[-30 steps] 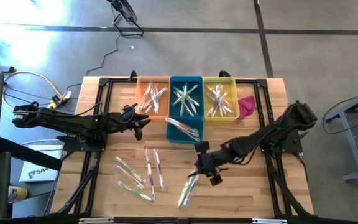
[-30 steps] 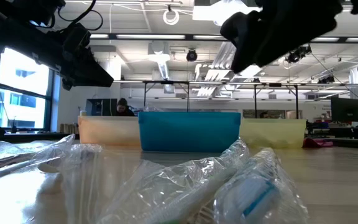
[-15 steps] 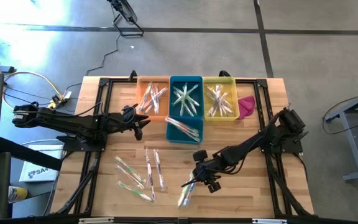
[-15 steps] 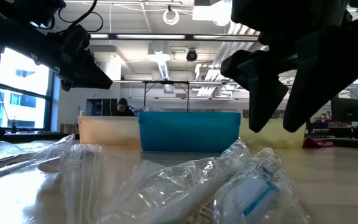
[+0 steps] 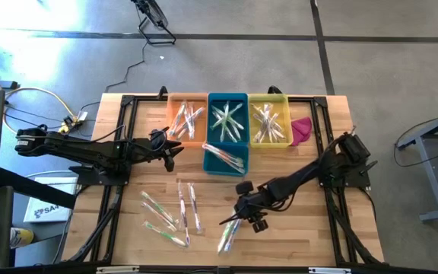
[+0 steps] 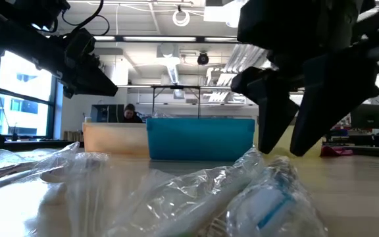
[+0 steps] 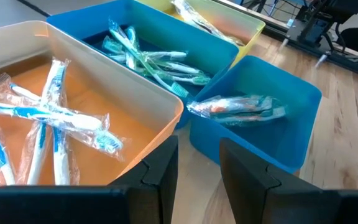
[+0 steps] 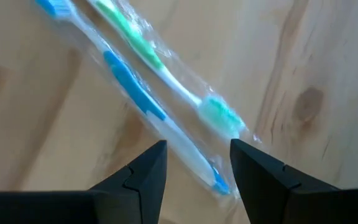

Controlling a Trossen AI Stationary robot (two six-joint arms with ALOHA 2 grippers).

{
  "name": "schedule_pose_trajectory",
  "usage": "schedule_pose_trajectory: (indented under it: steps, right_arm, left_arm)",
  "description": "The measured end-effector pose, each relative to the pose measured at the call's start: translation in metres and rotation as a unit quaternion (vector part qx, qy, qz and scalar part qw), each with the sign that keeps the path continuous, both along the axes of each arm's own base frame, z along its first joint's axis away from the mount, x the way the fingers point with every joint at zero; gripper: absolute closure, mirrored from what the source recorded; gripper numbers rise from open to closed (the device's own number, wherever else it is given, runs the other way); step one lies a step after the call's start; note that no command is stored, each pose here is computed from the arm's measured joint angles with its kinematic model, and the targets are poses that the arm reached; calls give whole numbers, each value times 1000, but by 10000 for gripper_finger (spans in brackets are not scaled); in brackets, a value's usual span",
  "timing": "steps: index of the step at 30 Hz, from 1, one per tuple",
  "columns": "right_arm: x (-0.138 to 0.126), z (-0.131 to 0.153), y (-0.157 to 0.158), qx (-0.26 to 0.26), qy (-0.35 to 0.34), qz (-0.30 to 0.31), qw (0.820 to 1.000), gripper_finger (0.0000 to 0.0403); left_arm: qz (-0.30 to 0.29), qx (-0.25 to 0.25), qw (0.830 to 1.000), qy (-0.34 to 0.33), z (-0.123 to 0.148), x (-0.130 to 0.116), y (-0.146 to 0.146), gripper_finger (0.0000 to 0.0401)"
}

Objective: Pick & Place Toothbrushes
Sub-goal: Put the blue toothbrush into the orange bin

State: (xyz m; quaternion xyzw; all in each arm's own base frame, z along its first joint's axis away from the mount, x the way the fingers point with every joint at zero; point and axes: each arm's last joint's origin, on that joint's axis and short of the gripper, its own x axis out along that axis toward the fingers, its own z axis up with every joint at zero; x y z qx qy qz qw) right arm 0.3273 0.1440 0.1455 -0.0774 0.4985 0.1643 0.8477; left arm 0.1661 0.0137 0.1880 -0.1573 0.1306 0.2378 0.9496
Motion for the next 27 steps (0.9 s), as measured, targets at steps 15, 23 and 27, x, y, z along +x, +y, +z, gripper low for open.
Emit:
schedule_pose_trajectory:
  steps: [15, 23, 27]
  right_arm:
    - [-4, -19, -2, -3, 31, -8, 999, 272]
    - [-4, -18, -2, 2, 31, -3, 1000, 363]
    - [-4, -18, -2, 4, 33, -1, 999, 388]
  left_arm:
    - [0, 0, 1000, 5, -1, 0, 0, 288]
    - [0, 0, 1000, 5, -1, 0, 0, 288]
    - [0, 0, 1000, 6, -1, 0, 0, 288]
